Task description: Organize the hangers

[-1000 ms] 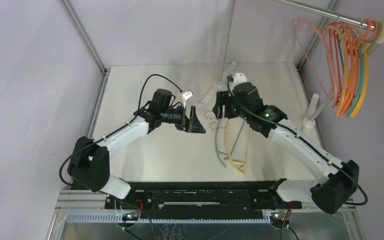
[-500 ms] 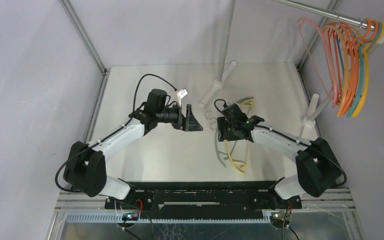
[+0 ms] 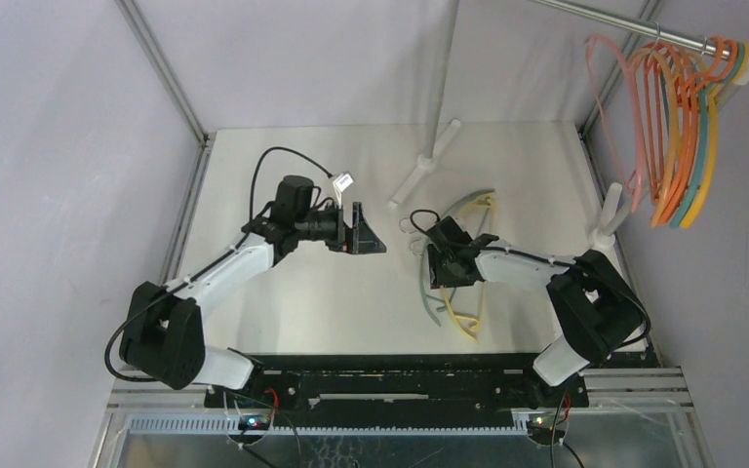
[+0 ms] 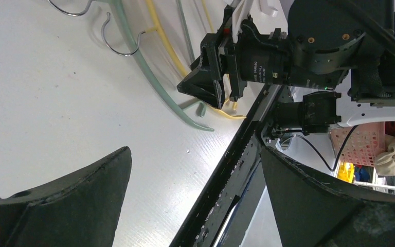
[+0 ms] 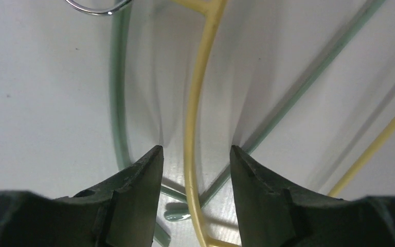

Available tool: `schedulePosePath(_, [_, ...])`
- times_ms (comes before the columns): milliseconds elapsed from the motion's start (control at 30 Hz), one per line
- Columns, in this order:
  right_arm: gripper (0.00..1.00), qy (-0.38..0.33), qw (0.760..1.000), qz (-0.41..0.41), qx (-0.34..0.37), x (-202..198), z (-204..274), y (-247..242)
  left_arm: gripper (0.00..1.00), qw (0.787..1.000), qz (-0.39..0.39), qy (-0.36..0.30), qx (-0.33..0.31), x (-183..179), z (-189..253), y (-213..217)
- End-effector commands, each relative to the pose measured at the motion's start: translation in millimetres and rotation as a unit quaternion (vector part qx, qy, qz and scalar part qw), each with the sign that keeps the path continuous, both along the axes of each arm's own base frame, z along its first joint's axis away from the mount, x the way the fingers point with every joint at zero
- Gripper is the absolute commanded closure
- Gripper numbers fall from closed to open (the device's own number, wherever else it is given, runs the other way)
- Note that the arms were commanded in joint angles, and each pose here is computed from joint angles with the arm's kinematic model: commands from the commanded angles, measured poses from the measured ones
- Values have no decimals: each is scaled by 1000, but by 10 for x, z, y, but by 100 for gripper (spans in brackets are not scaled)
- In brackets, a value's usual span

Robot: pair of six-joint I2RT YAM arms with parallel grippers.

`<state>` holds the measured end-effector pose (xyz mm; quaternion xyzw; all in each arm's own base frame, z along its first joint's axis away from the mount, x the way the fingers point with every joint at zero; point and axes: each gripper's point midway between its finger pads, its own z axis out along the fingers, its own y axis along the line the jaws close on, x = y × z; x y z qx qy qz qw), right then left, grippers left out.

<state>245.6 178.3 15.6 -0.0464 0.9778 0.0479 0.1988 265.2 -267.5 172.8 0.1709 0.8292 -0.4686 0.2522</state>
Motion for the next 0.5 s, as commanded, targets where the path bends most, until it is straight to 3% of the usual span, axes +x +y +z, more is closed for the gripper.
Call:
schedulePosePath(0, [42,-4,1000,-10,-3,-32,-109,37,1,1000,2,-19,-16,5,109,56])
schedulePosePath(100, [46,8,1000,-5,-9,-126,-201,62,1,1000,5,-15,-16,14,80,82])
schedulePosePath(133, [52,13,1000,-3,-12,-157,-230,67,1,1000,5,-14,-16,18,72,90])
schedulePosePath(267, [94,31,999,4,-12,-231,-300,98,1,1000,6,-10,-15,34,38,112])
schedulePosePath(300, [100,32,999,5,-10,-235,-300,104,0,1000,7,-9,-15,40,33,116])
schedulePosePath(467, [100,-7,1000,8,23,-128,41,179,1,1000,5,-10,-17,63,47,115])
